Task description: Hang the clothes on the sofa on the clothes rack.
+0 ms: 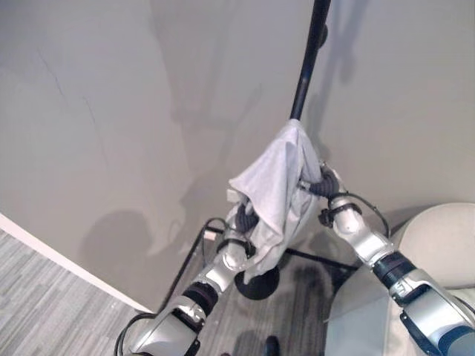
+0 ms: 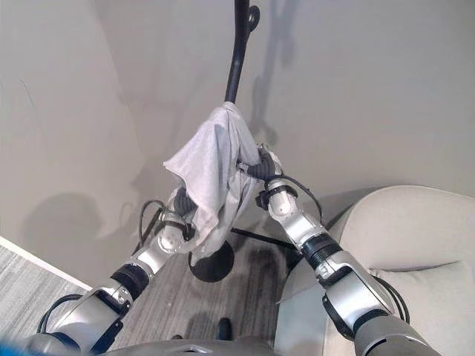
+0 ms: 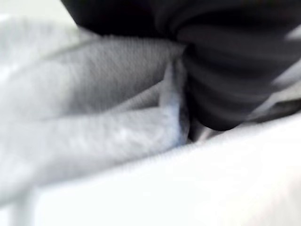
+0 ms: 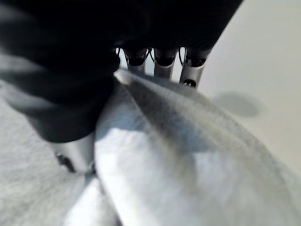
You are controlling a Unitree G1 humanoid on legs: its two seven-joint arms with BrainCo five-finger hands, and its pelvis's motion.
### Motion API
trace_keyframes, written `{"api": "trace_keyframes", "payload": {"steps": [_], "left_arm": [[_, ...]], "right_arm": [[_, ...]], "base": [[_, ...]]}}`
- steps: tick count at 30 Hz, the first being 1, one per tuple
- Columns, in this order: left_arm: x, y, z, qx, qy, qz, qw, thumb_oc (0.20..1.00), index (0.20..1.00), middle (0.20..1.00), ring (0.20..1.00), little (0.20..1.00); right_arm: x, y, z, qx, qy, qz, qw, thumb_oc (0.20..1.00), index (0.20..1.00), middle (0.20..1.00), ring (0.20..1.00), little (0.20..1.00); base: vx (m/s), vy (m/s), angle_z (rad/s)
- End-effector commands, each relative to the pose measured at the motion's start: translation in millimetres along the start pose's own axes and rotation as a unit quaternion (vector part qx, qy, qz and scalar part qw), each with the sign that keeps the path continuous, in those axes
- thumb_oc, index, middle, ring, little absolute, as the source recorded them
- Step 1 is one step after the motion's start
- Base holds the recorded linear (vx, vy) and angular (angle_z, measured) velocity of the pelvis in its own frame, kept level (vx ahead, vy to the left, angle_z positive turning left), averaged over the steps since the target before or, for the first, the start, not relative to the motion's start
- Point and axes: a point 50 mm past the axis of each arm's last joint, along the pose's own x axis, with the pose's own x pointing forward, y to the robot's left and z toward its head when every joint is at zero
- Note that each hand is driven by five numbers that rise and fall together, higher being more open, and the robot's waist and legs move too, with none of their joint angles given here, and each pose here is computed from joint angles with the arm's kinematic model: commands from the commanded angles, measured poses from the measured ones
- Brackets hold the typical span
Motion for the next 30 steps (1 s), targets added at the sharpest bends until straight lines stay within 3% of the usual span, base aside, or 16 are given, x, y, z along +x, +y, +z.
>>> {"api": "trace_keyframes", "payload": {"steps": [1,9,10,11,17,21,30], "left_arm": [[-22.6,-1.9,-45.5,0.012,0.098,-0.019,0.995,0.2,0.2,0.2,0.2,0.2],[-73.4,-2.5,-95.2,0.006,0.199,-0.028,0.98,0.2,0.2,0.2,0.2,0.2],[-76.4,-1.5,-98.4,0.005,0.207,-0.023,0.978,0.849,0.849,0.849,0.849,0.849],[-79.8,-0.9,-101.4,-0.009,0.219,-0.015,0.976,1.0,1.0,1.0,1.0,1.0],[-81.2,3.5,-102.6,-0.137,0.259,0.031,0.956,1.0,1.0,1.0,1.0,1.0],[-89.7,5.1,-112.3,-0.241,0.303,0.057,0.92,1.0,1.0,1.0,1.0,1.0],[-156.5,-5.4,-157.6,-0.27,0.426,0.004,0.864,1.0,1.0,1.0,1.0,1.0]], "right_arm": [[-14.1,-9.8,-9.5,0.066,0.011,-0.04,0.997,1.0,1.0,1.0,1.0,1.0],[-86.7,15.4,-79.5,0.074,0.179,-0.035,0.98,1.0,1.0,1.0,1.0,1.0],[-93.3,17.1,-84.4,0.077,0.194,-0.037,0.977,1.0,1.0,1.0,1.0,1.0],[-99.3,17.8,-89.0,0.079,0.209,-0.039,0.974,1.0,1.0,1.0,1.0,1.0],[-111.0,16.0,-103.5,0.091,0.256,-0.064,0.96,1.0,1.0,1.0,1.0,1.0],[-119.4,14.7,-115.5,0.116,0.297,-0.087,0.944,1.0,1.0,1.0,1.0,1.0],[-165.9,35.3,-146.2,0.177,0.408,-0.057,0.894,1.0,1.0,1.0,1.0,1.0]], "base": [[0.0,0.0,0.0],[0.0,-0.003,-0.08],[0.01,-0.007,-0.09],[0.0,-0.006,-0.12],[-0.01,-0.004,-0.05],[-0.02,-0.005,0.06],[0.0,0.003,0.02]]}}
